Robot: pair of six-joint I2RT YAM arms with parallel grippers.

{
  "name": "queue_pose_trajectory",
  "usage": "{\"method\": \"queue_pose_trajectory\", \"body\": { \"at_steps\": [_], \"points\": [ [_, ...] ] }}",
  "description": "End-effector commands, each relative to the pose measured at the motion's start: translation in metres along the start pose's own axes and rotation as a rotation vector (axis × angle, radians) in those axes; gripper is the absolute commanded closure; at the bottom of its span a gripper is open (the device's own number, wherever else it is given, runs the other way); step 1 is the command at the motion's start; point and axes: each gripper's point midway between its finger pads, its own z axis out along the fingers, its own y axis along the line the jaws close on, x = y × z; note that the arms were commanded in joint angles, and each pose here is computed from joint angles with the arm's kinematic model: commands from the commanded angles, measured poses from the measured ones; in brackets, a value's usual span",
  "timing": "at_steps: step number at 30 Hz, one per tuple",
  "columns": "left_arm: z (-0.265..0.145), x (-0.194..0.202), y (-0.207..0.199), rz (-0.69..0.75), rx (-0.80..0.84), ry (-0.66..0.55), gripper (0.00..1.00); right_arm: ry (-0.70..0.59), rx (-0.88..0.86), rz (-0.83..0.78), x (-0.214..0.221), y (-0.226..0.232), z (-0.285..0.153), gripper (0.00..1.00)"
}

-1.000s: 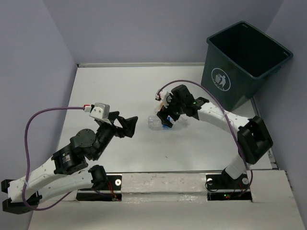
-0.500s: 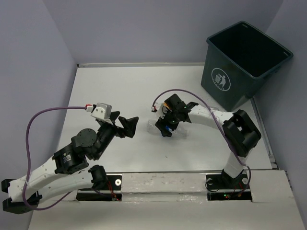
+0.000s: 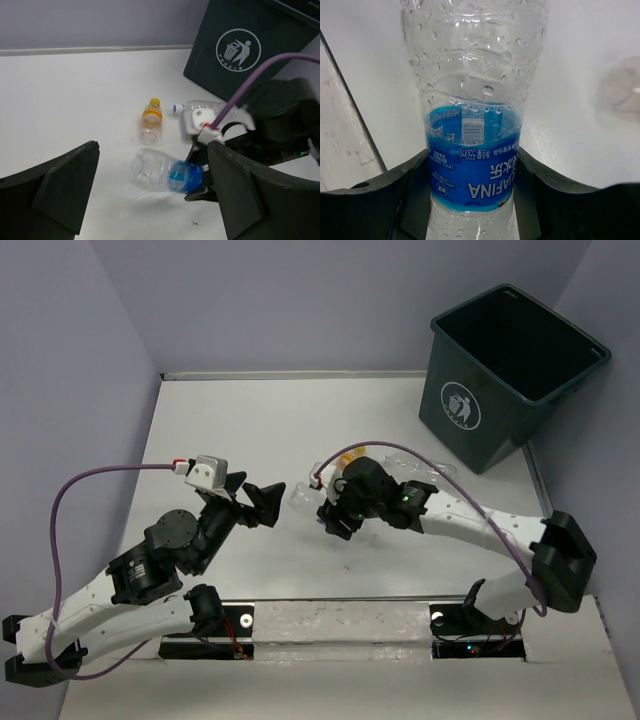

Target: Put the plastic bottles in the bin

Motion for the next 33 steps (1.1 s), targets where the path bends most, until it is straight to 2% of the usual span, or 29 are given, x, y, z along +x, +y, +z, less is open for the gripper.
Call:
{"method": "queue_pose_trajectory", "body": {
  "at_steps": [1,2,5,6,9,12,13,14,16,19,20,21,23,24,26,29,30,33],
  "points": [
    [-0.002,-0.011,0.006,-0.029,-0.029,-0.054,0.01,-0.509,0.384,-0.04,-0.143,-0.057,-0.11,0.56],
    [-0.002,-0.011,0.007,-0.029,-0.035,-0.055,0.01,-0.622,0.493,-0.024,-0.178,-0.078,-0.152,0.56],
    [-0.001,-0.01,0.01,-0.021,-0.053,-0.049,0.01,-0.746,0.852,0.052,-0.204,-0.147,-0.247,0.56],
    [-0.001,-0.009,0.01,-0.018,-0.056,-0.045,0.01,-0.833,0.963,0.075,-0.22,-0.164,-0.293,0.56],
    [0.0,-0.007,0.007,-0.018,-0.043,-0.039,0.01,-0.886,1.394,0.196,-0.197,-0.241,-0.405,0.56],
    [0.001,-0.005,0.005,-0.015,-0.031,-0.031,0.01,-0.846,1.614,0.255,-0.161,-0.303,-0.458,0.56],
    [0.002,-0.004,0.004,-0.009,-0.029,-0.027,0.01,-0.86,1.64,0.247,-0.161,-0.312,-0.474,0.56],
    [0.002,-0.003,0.003,-0.009,-0.025,-0.025,0.01,-0.807,1.66,0.255,-0.152,-0.335,-0.466,0.56],
    [0.003,-0.002,0.002,-0.004,-0.025,-0.02,0.01,-0.754,1.727,0.283,-0.128,-0.361,-0.479,0.56],
    [0.004,-0.001,0.002,0.002,-0.025,-0.015,0.01,-0.72,1.827,0.355,-0.099,-0.381,-0.488,0.4],
    [0.005,0.001,0.002,0.003,-0.029,-0.012,0.01,-0.726,1.856,0.377,-0.088,-0.385,-0.497,0.18],
    [0.005,0.001,0.002,0.004,-0.031,-0.012,0.01,-0.737,1.856,0.382,-0.088,-0.384,-0.498,0.11],
    [0.005,0.001,0.003,0.007,-0.034,-0.011,0.01,-0.75,1.895,0.401,-0.087,-0.379,-0.513,0.04],
    [0.006,0.003,0.003,0.012,-0.037,-0.007,0.01,-0.746,1.881,0.402,-0.089,-0.377,-0.514,0.03],
    [0.008,0.005,0.002,0.021,-0.04,-0.001,0.01,-0.84,1.8,0.426,-0.102,-0.365,-0.518,0.03],
    [0.01,0.007,0.004,0.033,-0.057,0.008,0.01,-0.896,1.627,0.373,-0.14,-0.319,-0.477,0.03],
    [0.009,0.007,0.006,0.036,-0.064,0.009,0.01,-0.897,1.535,0.335,-0.16,-0.29,-0.426,0.02],
    [0.009,0.005,0.013,0.039,-0.1,0.003,0.01,-0.873,1.321,0.358,-0.169,-0.254,-0.325,0.01]
  ]
}}
